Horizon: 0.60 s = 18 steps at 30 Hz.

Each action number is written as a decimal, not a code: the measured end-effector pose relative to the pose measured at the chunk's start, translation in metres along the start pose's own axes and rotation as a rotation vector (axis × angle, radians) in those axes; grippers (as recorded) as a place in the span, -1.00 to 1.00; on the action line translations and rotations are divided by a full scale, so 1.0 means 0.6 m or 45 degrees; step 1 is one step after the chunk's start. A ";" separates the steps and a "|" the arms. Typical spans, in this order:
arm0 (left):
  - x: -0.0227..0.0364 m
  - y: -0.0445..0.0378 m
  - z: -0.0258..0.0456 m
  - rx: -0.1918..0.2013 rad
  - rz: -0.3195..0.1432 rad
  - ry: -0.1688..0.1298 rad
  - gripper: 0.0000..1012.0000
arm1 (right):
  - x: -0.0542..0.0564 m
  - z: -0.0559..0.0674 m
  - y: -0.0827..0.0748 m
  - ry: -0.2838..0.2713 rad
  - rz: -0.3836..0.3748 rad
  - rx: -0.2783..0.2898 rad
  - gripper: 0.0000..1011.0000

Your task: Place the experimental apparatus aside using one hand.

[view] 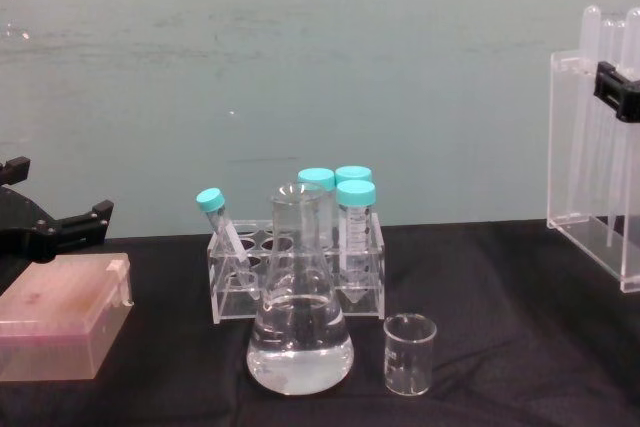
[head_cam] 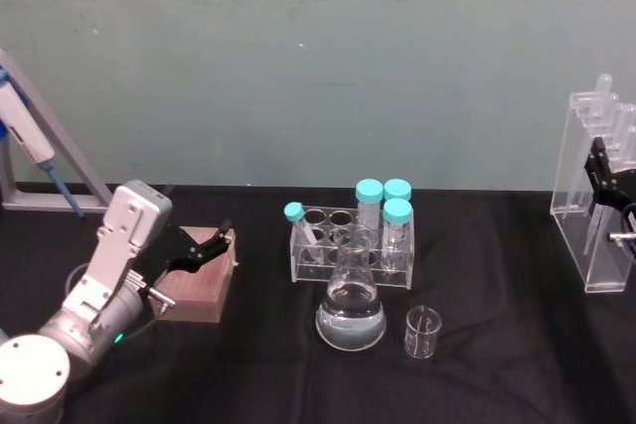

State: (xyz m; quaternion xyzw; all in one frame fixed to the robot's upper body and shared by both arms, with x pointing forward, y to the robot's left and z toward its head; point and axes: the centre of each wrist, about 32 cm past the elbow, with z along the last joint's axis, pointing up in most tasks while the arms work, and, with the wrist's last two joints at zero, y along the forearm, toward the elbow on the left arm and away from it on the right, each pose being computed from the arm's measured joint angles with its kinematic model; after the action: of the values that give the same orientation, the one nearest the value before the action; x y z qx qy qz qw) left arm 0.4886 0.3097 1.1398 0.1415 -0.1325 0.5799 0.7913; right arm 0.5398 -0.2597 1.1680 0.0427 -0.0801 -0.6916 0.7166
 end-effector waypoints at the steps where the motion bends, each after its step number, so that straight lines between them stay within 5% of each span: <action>1: 0.0000 0.000 0.000 0.000 0.000 0.000 0.98 | 0.002 0.000 0.000 0.000 -0.001 0.000 0.21; 18: 0.0000 0.000 0.000 0.000 0.000 0.000 0.98 | 0.034 -0.003 -0.001 0.000 -0.027 0.011 0.21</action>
State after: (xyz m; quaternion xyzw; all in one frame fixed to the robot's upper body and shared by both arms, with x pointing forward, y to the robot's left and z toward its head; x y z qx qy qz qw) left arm 0.4886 0.3097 1.1398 0.1415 -0.1325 0.5799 0.7913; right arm 0.5399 -0.2801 1.1674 0.0467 -0.0825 -0.6989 0.7089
